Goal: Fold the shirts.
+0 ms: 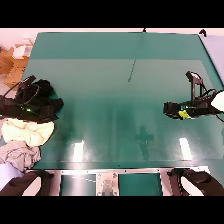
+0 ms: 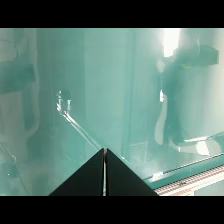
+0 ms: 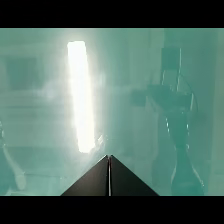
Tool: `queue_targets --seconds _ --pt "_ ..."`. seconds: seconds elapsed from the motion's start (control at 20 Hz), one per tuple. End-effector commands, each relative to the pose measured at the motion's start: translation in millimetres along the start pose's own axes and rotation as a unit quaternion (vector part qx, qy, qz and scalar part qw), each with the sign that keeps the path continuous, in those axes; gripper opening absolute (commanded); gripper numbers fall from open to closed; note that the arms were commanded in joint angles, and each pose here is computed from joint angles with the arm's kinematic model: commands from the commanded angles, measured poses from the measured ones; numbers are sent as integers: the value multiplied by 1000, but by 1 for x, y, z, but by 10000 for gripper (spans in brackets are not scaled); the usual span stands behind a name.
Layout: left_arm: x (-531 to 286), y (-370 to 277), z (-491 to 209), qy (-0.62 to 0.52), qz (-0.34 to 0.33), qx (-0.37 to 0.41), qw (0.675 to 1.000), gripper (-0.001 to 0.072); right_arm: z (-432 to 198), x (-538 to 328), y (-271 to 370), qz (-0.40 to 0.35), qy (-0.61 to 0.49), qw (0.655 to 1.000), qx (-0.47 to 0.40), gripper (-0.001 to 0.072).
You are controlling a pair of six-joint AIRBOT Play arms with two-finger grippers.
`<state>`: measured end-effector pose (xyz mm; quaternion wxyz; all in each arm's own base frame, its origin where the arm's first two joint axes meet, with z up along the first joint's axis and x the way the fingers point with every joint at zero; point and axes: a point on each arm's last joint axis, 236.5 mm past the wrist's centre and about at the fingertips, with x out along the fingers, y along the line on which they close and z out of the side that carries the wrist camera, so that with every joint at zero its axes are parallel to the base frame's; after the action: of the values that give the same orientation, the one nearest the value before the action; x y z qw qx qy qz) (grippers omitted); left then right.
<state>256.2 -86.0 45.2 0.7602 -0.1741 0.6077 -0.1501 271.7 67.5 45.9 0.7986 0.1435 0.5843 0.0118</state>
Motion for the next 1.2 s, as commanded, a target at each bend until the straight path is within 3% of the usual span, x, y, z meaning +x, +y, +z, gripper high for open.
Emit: queue_targets --seconds 0.0,0.6,0.75,0.85,0.9,0.95,1.0,1.05,1.15 --pt "0 1 0 0 1 0 1000 33 -1 1 0 0 0 1000 0 17" --pt "0 -1 0 -1 -2 -1 1000 33 -1 2 -1 -1 2 1000 1 17" --pt "-1 -2 26 -56 -4 -3 998 33 0 3 0 0 -1 1000 1 17" --pt "-14 22 64 -133 53 17 990 34 7 3 2 4 -14 1000 0 17" --pt "-30 41 88 -181 106 40 977 70 13 3 3 7 -27 1000 1 17" --pt "-52 58 116 -236 160 66 956 542 20 2 5 12 -42 999 1 74" --pt "-72 72 140 -282 203 77 935 715 28 2 7 16 -58 998 1 257" --pt "-87 85 159 -301 248 105 915 720 35 2 9 19 -71 997 1 387" --pt "-74 119 175 -263 299 119 909 720 43 6 9 21 -81 996 3 431"
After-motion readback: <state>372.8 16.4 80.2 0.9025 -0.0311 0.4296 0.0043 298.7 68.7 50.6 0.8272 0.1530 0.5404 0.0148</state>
